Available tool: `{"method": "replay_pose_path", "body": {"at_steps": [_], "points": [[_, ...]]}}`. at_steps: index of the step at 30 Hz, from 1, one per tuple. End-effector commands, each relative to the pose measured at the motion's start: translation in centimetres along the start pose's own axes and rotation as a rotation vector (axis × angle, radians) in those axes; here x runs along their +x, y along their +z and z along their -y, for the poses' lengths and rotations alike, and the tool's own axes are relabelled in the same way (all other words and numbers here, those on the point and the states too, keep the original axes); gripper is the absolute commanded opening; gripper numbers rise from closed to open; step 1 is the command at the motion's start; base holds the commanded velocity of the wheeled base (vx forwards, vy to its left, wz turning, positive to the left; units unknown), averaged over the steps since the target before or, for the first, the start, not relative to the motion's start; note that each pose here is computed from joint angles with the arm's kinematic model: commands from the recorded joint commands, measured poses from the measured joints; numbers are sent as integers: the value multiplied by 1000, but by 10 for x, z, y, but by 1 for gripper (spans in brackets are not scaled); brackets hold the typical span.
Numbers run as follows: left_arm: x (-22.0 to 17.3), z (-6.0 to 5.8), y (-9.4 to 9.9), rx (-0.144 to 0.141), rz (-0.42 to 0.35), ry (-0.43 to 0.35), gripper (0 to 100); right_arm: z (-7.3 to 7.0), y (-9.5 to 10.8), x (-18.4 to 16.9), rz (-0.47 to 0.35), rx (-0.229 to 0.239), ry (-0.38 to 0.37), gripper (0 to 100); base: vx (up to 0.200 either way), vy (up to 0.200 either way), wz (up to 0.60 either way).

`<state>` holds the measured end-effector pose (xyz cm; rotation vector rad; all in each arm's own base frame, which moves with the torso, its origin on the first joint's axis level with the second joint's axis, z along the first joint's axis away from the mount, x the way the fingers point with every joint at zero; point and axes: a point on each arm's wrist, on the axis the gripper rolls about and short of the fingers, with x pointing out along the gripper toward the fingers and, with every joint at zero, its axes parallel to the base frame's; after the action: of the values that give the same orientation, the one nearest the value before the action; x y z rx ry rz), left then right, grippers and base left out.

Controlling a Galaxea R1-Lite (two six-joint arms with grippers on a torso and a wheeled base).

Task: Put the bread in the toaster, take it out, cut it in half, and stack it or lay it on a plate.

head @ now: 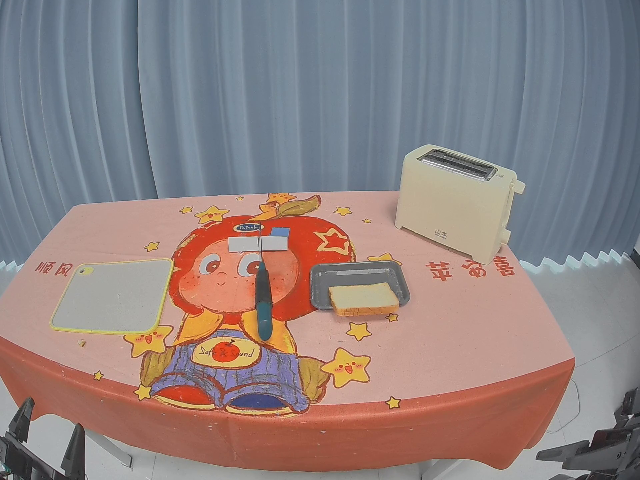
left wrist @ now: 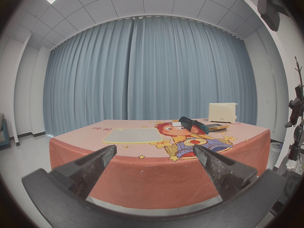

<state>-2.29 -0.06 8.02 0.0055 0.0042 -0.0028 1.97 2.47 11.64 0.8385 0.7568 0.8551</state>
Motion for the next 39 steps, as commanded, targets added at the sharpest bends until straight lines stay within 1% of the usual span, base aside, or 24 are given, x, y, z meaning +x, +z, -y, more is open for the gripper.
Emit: {"method": "replay_pose_path", "body": {"at_steps": [1, 3, 4, 6, 8, 10, 11, 12, 14, 16, 19, 20, 21, 22, 23, 27, 31, 33, 35, 39], "points": [[0, 0, -5, -1, -2, 0, 100, -8, 21, 19, -48, 44, -56, 100, 0, 0, 0], [0, 0, -5, 1, -2, 0, 100, -9, 24, 22, -45, 43, -55, 100, 0, 0, 0], [0, 0, -5, -1, -2, 0, 100, -10, 31, 29, -43, 43, -52, 100, 0, 0, 0], [0, 0, -5, -1, -2, 0, 100, -10, 37, 37, -44, 44, -54, 100, 0, 0, 0], [0, 0, -5, -1, -2, 0, 100, -9, 40, 42, -47, 47, -58, 100, 0, 0, 0], [0, 0, -5, -1, -2, 0, 100, -7, 48, 54, -53, 54, -68, 100, 0, 0, 0], [0, 0, -5, -1, -2, 0, 100, -7, 48, 54, -53, 54, -68, 100, 0, 0, 0], [0, 0, -5, -1, -2, 0, 100, -7, 54, 62, -51, 53, -68, 100, 0, 0, 0], [0, 0, -5, 1, -2, 0, 100, -8, 59, 67, -46, 50, -64, 100, 0, 0, 0], [0, 0, -5, -1, -2, 1, 100, -9, 63, 70, -43, 51, -61, 100, 0, 0, 0], [0, 0, -5, -1, -2, 0, 100, -15, 72, 76, -26, 41, -55, 100, 0, 0, 0], [0, 0, -5, -1, -2, 0, 100, -15, 72, 76, -26, 41, -55, 100, 0, 0, 0], [0, 0, -5, -1, -2, 1, 100, -21, 79, 79, -14, 29, -42, 100, 0, 0, 0], [0, 0, -5, -1, -2, 1, 100, -21, 79, 79, -14, 29, -42, 100, 0, 0, 0], [0, 0, -5, 1, -2, 1, 100, -24, 85, 83, -12, 27, -42, 100, 0, 0, 0], [0, 0, -5, 1, -2, 1, 100, -20, 87, 92, -39, 29, -63, 100, 0, 0, 0], [0, 0, -5, 1, -2, 1, 100, -10, 89, 103, -58, -28, -113, 100, 0, 0, 0], [0, 0, -5, -1, -2, 1, 100, -8, 89, 106, -52, -41, -132, 100, 0, 0, 0], [0, 0, -5, -1, -2, 0, 100, -11, 91, 108, -42, -51, -133, 100, 0, 0, 0], [0, 0, -5, -1, -2, 1, 100, -26, 104, 112, -13, -65, -94, 100, 0, 0, 0]]}}
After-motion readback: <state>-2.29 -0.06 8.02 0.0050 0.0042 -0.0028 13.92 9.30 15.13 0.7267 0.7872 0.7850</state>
